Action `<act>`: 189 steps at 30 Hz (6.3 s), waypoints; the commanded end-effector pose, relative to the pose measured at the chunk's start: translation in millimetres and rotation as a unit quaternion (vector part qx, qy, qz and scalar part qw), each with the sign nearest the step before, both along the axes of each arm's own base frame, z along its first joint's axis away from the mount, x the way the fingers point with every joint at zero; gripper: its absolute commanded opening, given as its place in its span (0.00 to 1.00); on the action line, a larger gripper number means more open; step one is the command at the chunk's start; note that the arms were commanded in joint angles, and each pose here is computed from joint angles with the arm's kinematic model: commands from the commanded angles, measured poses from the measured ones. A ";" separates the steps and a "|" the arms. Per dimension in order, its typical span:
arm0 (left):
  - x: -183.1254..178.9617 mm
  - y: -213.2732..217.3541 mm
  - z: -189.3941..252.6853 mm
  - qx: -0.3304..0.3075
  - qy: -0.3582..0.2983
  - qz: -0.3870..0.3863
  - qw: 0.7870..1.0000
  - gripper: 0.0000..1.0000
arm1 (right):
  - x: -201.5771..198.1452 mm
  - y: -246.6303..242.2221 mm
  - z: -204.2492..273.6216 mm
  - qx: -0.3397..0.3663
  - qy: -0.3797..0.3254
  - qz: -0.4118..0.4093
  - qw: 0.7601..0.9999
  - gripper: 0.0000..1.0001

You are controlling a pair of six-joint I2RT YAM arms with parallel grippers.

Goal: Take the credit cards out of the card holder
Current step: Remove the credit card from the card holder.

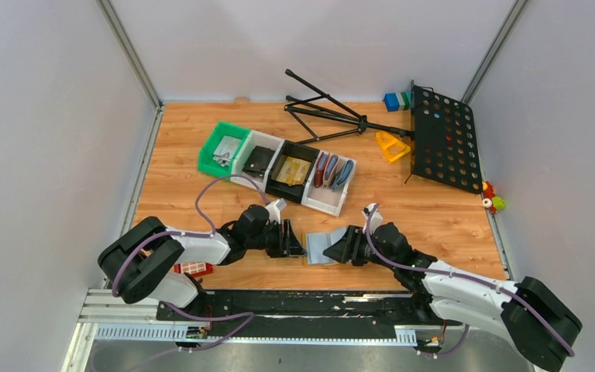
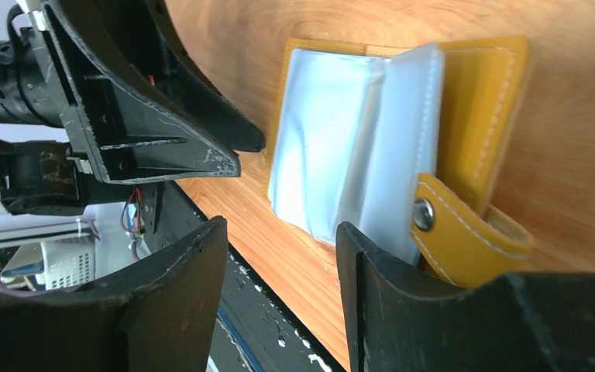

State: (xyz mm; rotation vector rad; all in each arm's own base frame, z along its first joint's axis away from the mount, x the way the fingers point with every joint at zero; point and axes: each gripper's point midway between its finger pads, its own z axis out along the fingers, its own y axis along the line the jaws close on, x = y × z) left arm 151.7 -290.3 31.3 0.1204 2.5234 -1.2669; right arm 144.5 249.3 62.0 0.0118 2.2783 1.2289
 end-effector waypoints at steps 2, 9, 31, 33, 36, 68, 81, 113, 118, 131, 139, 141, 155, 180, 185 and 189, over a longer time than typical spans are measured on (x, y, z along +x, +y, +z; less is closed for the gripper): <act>11.7 10.4 -10.7 0.045 -0.014 0.033 0.998 0.50 | 10.3 -21.2 -4.5 -0.042 0.002 -0.048 0.998 0.52; 13.5 7.3 -6.0 0.048 -0.023 0.028 0.998 0.49 | 15.9 -28.5 9.2 -0.086 -0.045 -0.027 0.995 0.73; 7.0 1.7 -2.1 0.027 -0.016 0.020 0.999 0.48 | 46.8 -56.8 11.7 -0.228 -0.040 -0.003 0.973 0.96; 6.3 1.2 -2.0 0.025 -0.015 0.018 0.999 0.48 | 39.3 -39.1 10.6 -0.185 -0.036 0.033 0.982 0.95; 5.1 -1.1 -3.2 0.018 -0.011 0.015 1.000 0.47 | 31.2 -23.1 7.7 -0.147 -0.023 0.067 0.987 0.91; -2.7 19.8 170.5 -0.302 -0.161 0.061 0.938 0.98 | 17.4 -3.4 190.6 0.163 -0.096 0.047 0.981 0.00; -17.3 10.5 214.1 -0.413 -0.149 0.007 0.898 0.69 | -1.0 2.8 199.3 0.187 -0.088 0.101 0.973 0.00; 7.4 -1.0 25.5 -0.049 -0.078 -0.024 0.995 0.00 | 23.8 -40.6 55.0 -0.148 -0.106 -0.009 0.983 0.78; 9.6 3.9 31.5 -0.020 -0.089 -0.026 0.995 0.00 | 17.1 -4.7 55.8 -0.141 -0.103 0.038 0.984 0.69; 2.2 4.2 53.1 -0.025 -0.085 -0.039 0.995 0.00 | 22.9 48.3 39.5 -0.145 -0.098 0.083 0.981 0.80; -2.5 1.0 60.0 -0.022 -0.082 -0.047 0.995 0.00 | 32.3 62.9 35.5 -0.152 -0.092 0.078 0.981 0.80; -2.7 0.8 61.5 -0.024 -0.084 -0.047 0.995 0.00 | 35.9 64.0 33.7 -0.159 -0.089 0.072 0.981 0.76; -2.9 0.4 72.3 -0.032 -0.093 -0.046 0.994 0.00 | 43.3 44.8 0.5 -0.242 -0.072 0.047 0.966 0.69; 1.4 10.9 59.6 0.005 -0.088 -0.023 0.996 0.00 | 30.8 25.3 62.9 -0.213 -0.130 0.062 0.966 0.61; 1.4 12.4 50.0 0.016 -0.080 -0.022 0.996 0.00 | 24.1 27.9 38.1 -0.210 -0.084 0.070 0.972 0.60; 1.9 12.5 44.7 0.020 -0.072 -0.017 0.997 0.15 | 23.5 23.7 18.7 -0.192 -0.041 0.063 0.978 0.59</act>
